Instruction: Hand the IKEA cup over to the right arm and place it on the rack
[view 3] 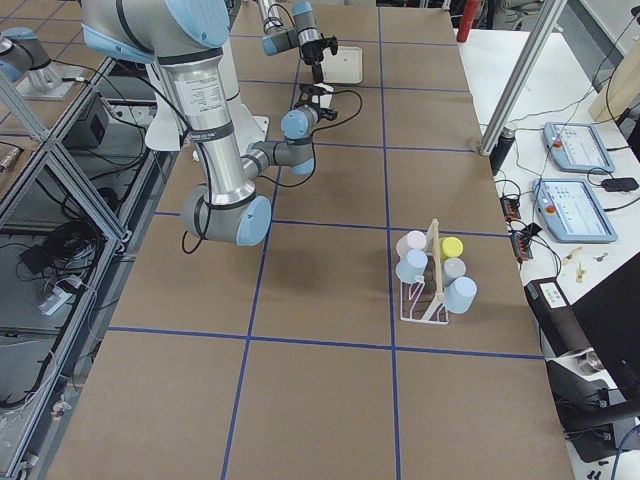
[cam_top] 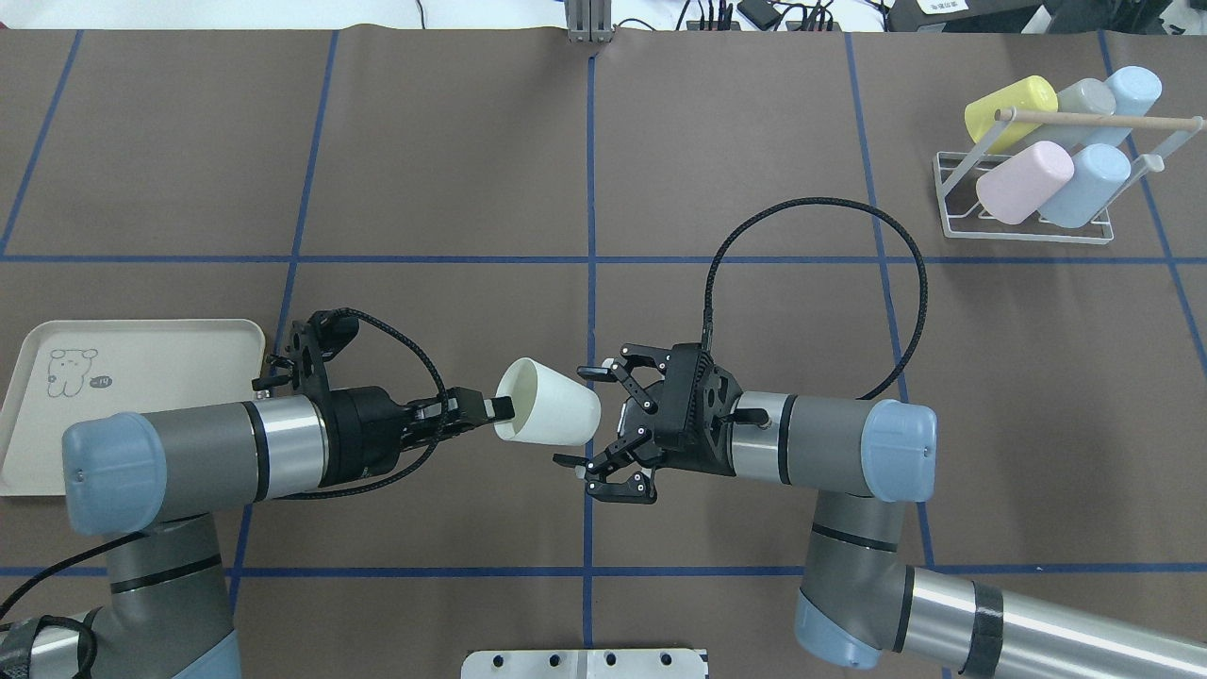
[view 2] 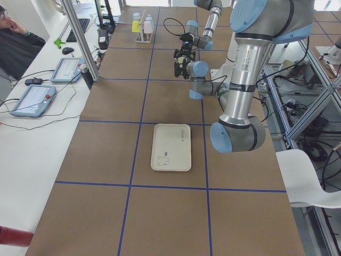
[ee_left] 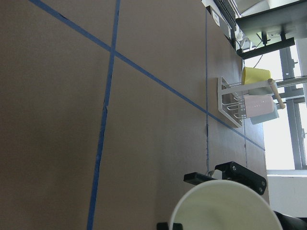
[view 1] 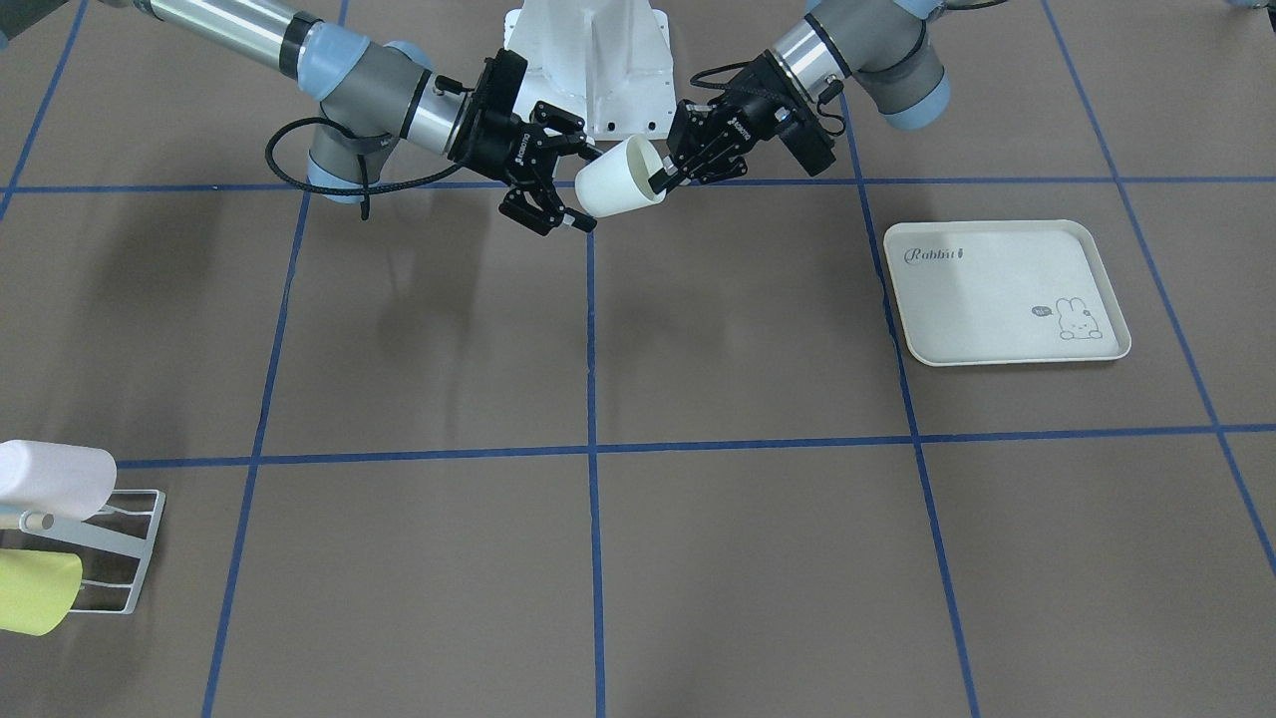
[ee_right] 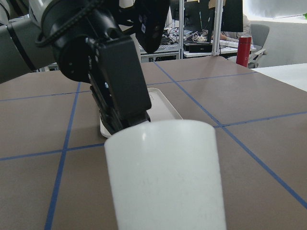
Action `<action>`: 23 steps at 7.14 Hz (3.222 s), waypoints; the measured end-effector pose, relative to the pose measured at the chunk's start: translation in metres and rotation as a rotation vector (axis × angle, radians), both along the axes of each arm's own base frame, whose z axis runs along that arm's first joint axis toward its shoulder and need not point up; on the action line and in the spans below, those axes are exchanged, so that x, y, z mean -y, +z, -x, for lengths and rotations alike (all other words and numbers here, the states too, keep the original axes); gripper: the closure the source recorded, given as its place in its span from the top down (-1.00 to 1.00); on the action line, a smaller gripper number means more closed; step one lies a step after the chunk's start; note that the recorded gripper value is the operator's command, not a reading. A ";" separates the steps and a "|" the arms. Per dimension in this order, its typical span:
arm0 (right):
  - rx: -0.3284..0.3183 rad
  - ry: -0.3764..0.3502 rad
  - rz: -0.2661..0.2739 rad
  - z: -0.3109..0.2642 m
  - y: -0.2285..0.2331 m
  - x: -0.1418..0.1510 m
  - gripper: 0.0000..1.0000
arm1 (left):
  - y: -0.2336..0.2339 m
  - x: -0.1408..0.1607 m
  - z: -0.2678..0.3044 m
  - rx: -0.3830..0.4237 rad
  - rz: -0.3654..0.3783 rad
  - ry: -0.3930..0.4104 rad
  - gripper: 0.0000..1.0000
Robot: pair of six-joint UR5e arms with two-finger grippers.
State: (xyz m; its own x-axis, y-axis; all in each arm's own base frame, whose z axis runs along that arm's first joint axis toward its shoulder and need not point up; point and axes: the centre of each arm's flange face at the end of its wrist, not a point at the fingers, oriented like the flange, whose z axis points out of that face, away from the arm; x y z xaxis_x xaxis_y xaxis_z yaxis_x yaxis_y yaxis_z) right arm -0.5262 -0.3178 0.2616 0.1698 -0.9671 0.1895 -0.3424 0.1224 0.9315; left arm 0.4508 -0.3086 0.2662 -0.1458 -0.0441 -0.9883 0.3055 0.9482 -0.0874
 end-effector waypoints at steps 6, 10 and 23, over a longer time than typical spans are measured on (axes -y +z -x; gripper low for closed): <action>0.015 -0.001 -0.006 -0.001 0.002 -0.001 0.57 | -0.008 0.001 -0.004 -0.012 -0.006 0.005 -1.00; 0.014 -0.002 -0.005 -0.001 0.003 -0.001 -0.65 | -0.010 0.001 -0.004 -0.013 -0.014 0.006 1.00; -1.052 0.247 0.059 -0.205 -0.023 0.121 -0.62 | 0.191 0.053 0.261 0.985 -0.410 -0.056 1.00</action>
State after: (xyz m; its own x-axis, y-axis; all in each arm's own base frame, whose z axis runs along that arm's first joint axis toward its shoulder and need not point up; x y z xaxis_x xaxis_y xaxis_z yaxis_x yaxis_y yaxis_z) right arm -0.3210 -0.4389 0.2381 0.4639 -0.8778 -0.1198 0.6040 0.2145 0.7676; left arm 0.1897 -0.3616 0.4571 0.7334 0.3004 -0.6097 0.1117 0.8315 0.5441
